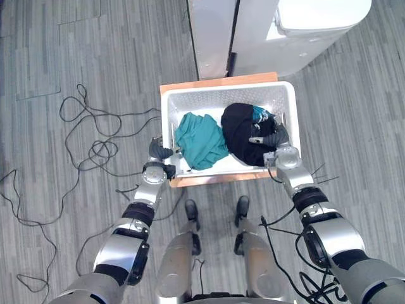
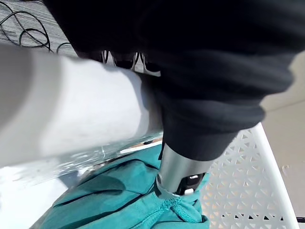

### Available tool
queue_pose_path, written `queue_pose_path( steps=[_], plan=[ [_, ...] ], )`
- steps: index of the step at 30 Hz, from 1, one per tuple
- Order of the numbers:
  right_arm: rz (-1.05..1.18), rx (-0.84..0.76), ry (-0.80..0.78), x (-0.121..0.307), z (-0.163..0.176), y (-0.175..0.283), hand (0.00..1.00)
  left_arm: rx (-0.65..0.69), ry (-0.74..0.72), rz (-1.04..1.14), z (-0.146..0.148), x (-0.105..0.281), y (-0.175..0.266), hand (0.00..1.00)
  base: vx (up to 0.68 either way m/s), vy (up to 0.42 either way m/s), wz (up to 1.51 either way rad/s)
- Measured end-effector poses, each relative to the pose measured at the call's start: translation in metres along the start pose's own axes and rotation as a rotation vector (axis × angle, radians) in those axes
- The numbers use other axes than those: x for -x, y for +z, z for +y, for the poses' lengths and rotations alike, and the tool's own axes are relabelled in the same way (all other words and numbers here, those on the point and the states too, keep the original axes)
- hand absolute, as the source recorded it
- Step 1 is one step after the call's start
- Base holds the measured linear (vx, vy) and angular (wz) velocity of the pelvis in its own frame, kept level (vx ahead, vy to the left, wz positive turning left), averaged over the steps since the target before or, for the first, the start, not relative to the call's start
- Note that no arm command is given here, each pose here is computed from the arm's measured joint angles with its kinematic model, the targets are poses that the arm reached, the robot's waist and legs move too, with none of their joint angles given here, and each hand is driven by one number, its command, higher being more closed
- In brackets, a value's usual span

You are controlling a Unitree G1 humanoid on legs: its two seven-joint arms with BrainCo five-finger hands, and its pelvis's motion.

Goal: Pick up the laundry basket with both hands and put the clothes into the washing machine.

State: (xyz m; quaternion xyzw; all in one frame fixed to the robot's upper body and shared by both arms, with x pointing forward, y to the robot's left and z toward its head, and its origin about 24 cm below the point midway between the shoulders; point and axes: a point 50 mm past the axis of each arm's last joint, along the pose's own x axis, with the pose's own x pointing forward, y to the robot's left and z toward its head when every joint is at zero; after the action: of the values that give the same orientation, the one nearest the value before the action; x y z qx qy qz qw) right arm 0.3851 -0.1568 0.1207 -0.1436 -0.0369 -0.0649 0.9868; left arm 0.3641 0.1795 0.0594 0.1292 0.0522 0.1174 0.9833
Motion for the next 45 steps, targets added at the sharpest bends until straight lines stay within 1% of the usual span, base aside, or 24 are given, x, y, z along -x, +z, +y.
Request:
queue_pose_path(
  steps=[3, 5, 11, 15, 19, 23, 26, 27, 29, 33, 38, 42, 45],
  plan=[
    [-0.069, -0.039, -0.03, 0.007, -0.002, 0.01, 0.0, -0.005, 0.0, 0.018, 0.0, 0.002, -0.005, 1.0, 0.0, -0.002, -0.01],
    [-0.131, -0.088, -0.093, 0.014, -0.007, 0.018, 0.0, -0.015, 0.001, 0.021, 0.001, 0.007, -0.011, 1.0, 0.04, 0.001, -0.02],
    [-0.202, 0.003, -0.242, 0.028, -0.03, 0.017, 0.0, -0.007, 0.004, 0.07, -0.004, 0.021, -0.032, 1.0, 0.03, 0.004, -0.06],
    [-0.135, 0.076, -0.31, 0.038, -0.042, -0.008, 0.0, -0.02, 0.012, 0.075, -0.006, 0.029, -0.039, 1.0, 0.0, 0.0, 0.0],
    [-0.02, 0.099, -0.352, 0.042, -0.051, -0.034, 0.0, -0.02, 0.012, 0.079, -0.006, 0.033, -0.043, 1.0, 0.0, 0.0, 0.0],
    [0.153, 0.149, -0.317, 0.044, -0.05, -0.07, 0.0, -0.019, 0.012, 0.078, -0.006, 0.034, -0.043, 1.0, 0.0, 0.0, 0.0],
    [0.213, 0.151, -0.263, 0.043, -0.048, -0.081, 0.0, -0.018, 0.011, 0.074, -0.006, 0.033, -0.042, 1.0, 0.0, 0.005, 0.01],
    [0.212, 0.156, -0.249, 0.043, -0.047, -0.08, 1.0, -0.018, 0.011, 0.073, -0.006, 0.033, -0.042, 1.0, 0.0, 0.0, 0.0],
    [0.208, 0.179, -0.189, 0.037, -0.043, -0.078, 1.0, -0.011, 0.012, 0.055, -0.005, 0.032, -0.038, 1.0, 0.0, 0.009, 0.02],
    [0.21, 0.184, -0.147, 0.034, -0.041, -0.076, 1.0, -0.001, 0.01, 0.046, -0.006, 0.032, -0.035, 1.0, 0.0, 0.016, 0.08],
    [0.199, 0.175, -0.134, 0.033, -0.04, -0.074, 1.0, 0.01, 0.013, 0.027, -0.003, 0.033, -0.031, 1.0, 0.01, 0.007, 0.0],
    [0.192, 0.136, -0.158, 0.047, -0.044, -0.08, 1.0, 0.034, 0.0, -0.003, -0.001, 0.046, -0.033, 1.0, 0.04, -0.002, -0.02],
    [0.189, 0.068, -0.205, 0.073, -0.044, -0.088, 1.0, 0.078, -0.014, 0.03, -0.002, 0.069, -0.049, 1.0, 0.07, 0.009, -0.02]
  ],
)
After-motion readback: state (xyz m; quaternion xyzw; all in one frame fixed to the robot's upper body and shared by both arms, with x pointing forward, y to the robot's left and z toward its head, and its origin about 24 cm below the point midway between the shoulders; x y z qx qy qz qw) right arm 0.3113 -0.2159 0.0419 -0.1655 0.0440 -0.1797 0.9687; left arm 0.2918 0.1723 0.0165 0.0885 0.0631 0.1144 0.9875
